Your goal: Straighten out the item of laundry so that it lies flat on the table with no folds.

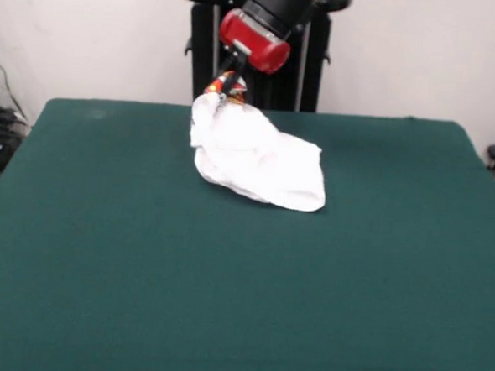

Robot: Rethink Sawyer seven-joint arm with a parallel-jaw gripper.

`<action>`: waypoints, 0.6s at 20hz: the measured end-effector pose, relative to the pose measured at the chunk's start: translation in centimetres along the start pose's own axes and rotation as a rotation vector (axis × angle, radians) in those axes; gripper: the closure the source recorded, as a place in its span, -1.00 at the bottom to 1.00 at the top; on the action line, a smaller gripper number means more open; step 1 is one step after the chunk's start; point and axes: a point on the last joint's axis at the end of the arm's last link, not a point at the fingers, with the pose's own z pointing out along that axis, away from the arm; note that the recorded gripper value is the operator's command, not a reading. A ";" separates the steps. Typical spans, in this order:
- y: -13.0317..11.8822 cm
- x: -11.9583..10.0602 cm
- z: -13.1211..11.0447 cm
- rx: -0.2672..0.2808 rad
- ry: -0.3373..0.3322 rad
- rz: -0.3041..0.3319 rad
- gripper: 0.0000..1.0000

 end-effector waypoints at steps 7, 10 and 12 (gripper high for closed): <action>-1.7 -1.5 2.2 0.054 -0.062 -0.037 1.00; -2.0 -2.0 3.2 0.055 -0.075 -0.059 1.00; -2.0 -2.7 3.6 0.047 -0.088 -0.080 1.00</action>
